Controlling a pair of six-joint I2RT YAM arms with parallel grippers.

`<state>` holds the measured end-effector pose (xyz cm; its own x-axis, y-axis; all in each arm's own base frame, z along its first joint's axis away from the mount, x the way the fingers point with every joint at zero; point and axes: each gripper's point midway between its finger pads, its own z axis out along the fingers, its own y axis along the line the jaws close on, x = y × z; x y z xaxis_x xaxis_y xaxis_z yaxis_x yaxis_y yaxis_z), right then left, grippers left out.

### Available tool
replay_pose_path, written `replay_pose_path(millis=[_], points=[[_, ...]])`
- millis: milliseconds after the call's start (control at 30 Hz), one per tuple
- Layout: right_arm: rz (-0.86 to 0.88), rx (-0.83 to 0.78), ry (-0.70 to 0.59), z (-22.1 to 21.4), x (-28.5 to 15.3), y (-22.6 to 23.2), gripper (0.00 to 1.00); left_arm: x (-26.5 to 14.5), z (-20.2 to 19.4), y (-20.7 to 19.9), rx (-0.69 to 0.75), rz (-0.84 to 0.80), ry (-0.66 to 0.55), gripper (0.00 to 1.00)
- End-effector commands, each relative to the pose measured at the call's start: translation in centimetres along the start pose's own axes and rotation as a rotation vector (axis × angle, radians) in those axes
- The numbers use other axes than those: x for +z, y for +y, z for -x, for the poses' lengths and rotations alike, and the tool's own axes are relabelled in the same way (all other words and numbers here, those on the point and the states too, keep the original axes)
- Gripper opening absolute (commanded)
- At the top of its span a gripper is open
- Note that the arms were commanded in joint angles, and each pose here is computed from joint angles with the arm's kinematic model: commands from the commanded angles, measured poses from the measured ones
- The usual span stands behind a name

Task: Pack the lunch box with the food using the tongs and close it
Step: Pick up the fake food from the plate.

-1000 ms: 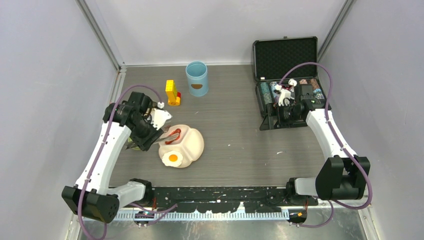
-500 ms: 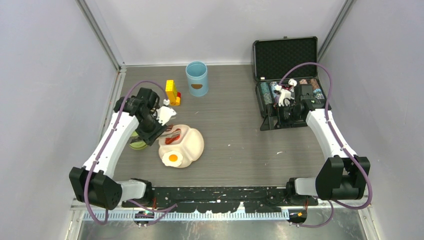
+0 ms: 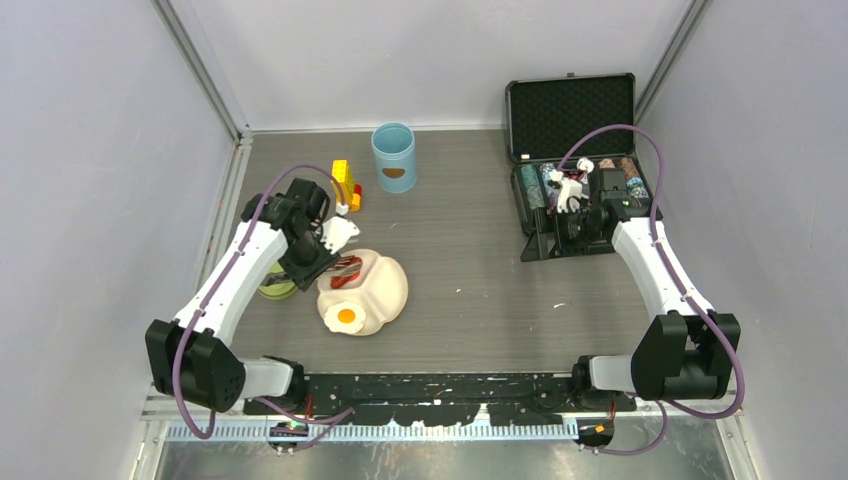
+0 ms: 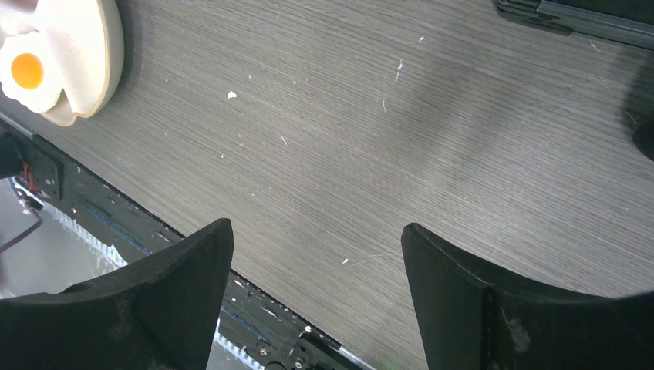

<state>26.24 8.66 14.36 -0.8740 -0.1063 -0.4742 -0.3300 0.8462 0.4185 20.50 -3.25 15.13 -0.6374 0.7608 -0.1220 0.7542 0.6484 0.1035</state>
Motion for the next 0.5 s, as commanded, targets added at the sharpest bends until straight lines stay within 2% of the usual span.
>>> replay_pose_path(millis=[0,333,467], points=[[-0.008,-0.032,-0.024,0.51,-0.42,0.12,0.85,-0.01,0.77,0.03,0.006,0.001,-0.026,0.35],[-0.009,-0.032,-0.027,0.6,-0.39,0.1,0.85,0.84,1.09,-0.3,0.004,-0.017,-0.008,0.38],[-0.009,-0.032,-0.025,0.57,-0.34,0.04,0.84,0.62,1.23,-0.29,0.008,-0.016,-0.011,0.34]])
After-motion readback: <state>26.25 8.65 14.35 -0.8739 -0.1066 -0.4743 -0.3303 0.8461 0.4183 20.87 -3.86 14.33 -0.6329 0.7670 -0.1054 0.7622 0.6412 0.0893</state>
